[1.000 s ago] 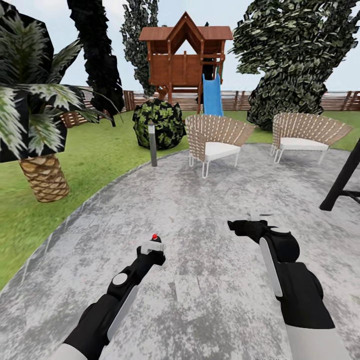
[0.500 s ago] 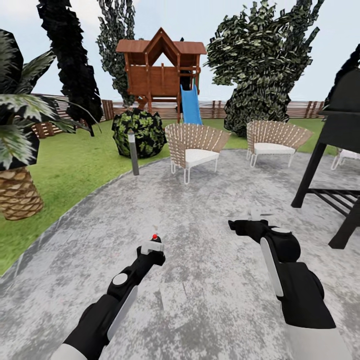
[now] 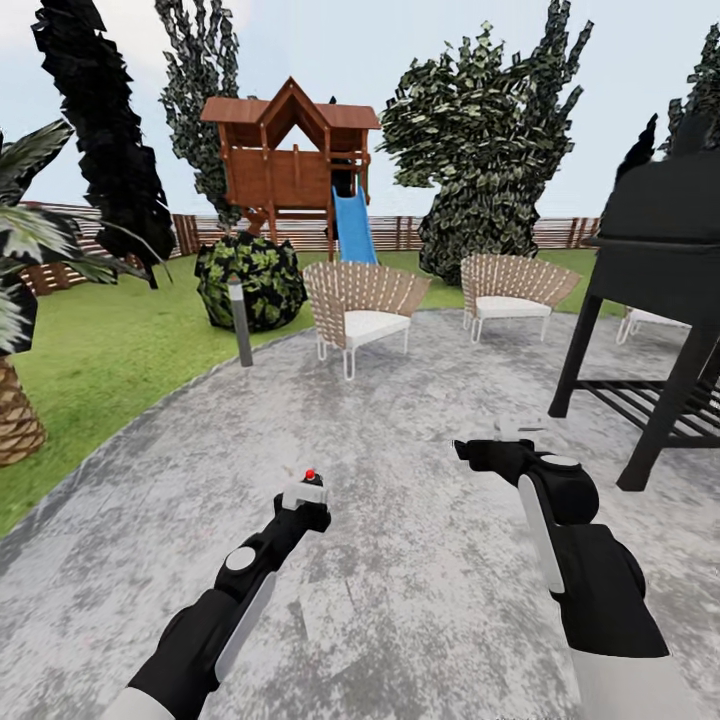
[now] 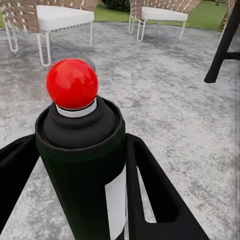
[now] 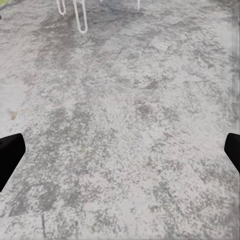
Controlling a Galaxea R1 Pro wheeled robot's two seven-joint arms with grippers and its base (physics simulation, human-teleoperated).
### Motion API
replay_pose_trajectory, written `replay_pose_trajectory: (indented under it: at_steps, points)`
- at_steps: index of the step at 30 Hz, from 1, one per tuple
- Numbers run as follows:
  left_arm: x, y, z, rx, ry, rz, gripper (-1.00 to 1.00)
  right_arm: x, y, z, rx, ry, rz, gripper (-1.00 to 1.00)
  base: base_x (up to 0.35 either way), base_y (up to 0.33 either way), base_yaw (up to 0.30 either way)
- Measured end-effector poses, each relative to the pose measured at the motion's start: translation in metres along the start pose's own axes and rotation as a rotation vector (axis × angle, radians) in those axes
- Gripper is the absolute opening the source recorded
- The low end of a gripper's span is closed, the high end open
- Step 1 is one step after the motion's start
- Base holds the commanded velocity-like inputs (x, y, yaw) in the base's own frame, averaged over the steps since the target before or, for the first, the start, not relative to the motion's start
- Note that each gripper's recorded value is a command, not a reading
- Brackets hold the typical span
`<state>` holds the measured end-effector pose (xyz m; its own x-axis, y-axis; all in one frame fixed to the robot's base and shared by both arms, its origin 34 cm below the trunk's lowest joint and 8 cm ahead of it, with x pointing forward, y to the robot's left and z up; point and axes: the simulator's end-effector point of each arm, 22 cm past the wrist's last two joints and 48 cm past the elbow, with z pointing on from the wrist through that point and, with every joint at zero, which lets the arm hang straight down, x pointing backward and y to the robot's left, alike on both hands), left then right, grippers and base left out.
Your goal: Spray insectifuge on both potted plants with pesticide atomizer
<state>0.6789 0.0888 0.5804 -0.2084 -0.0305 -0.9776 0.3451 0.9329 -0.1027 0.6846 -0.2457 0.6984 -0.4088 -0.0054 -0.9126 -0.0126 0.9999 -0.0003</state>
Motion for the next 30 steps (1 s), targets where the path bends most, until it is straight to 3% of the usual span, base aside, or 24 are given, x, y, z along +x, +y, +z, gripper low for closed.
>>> replay_pose_trajectory:
  at_steps: [9, 12, 22, 30]
  points:
    - [-0.006, -0.006, 0.001, 0.010, -0.026, 0.022, -1.00, -0.004, -0.001, -0.001, 0.001, 0.001, 0.001, 1.00, 0.006, 0.000, -0.264]
    - [0.009, -0.012, 0.002, 0.013, -0.012, 0.031, -1.00, -0.004, 0.000, -0.001, 0.000, 0.002, 0.001, 1.00, 0.006, 0.000, -0.274]
    - [0.012, -0.020, 0.003, 0.022, -0.010, 0.030, -1.00, -0.005, 0.000, -0.001, 0.000, 0.002, 0.001, 1.00, 0.001, 0.000, -0.275]
    - [0.011, -0.034, 0.003, 0.083, -0.006, 0.015, -1.00, -0.005, -0.004, 0.000, 0.006, -0.003, -0.003, 1.00, 0.000, 0.000, -0.275]
